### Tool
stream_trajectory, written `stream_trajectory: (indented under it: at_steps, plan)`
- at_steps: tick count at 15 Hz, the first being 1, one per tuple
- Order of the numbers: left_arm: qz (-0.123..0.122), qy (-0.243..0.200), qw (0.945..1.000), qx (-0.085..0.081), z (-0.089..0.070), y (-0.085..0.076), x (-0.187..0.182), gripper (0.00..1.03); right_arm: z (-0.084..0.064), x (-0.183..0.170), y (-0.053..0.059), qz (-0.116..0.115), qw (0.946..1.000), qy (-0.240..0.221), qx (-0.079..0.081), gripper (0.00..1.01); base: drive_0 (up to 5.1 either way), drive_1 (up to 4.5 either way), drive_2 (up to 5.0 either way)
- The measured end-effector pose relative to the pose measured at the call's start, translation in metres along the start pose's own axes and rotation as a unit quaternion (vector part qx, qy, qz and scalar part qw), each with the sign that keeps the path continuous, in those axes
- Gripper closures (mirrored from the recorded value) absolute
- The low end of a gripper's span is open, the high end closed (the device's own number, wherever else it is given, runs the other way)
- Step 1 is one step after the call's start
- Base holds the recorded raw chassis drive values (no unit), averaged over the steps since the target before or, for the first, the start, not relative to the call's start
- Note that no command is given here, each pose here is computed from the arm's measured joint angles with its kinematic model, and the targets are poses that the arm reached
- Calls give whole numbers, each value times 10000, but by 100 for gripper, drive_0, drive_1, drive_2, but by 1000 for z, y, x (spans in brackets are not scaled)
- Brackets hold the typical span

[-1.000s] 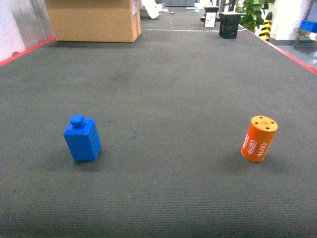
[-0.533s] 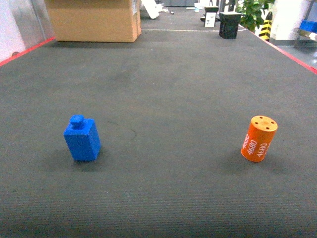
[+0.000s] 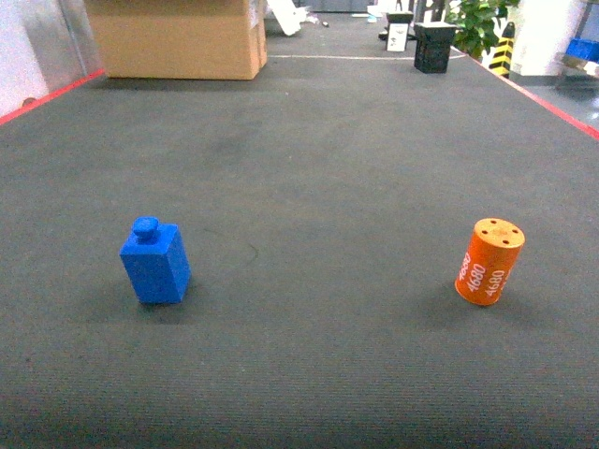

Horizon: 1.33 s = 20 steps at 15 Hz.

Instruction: Sort blue parts and orange caps into right shelf containers

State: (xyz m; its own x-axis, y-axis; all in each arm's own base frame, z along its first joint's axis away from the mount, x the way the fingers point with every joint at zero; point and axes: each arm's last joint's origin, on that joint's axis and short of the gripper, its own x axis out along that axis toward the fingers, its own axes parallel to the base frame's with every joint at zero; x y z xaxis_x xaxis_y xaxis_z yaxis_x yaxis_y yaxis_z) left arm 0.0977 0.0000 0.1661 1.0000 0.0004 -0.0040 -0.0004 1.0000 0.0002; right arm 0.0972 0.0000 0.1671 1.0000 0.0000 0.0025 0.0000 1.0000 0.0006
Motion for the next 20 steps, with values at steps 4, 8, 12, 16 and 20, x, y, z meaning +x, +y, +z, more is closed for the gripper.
stream_trajectory:
  at_steps: [4,8,12,16,20]
  plan:
    - [0,-2,10000,2,0,0,0,5,0,0,0,0,10000,0,0,3,0,0,0]
    - [767,381,9962,-147,30,-19,42,5,17,30,17,-856,9962,139,119,3,0,0,0]
    - [33,252,9994,-243,63,-57,125,5,43,103,43,-365,9991,-45,213,3,0,0,0]
    - [-143,1153,9931,-151,24,-82,188,5,11,169,66,-182,9971,727,137,3,0,0,0]
    - [-247,1400,9898,-109,7,-97,214,5,-15,196,74,-131,9918,1228,319,3,0,0,0]
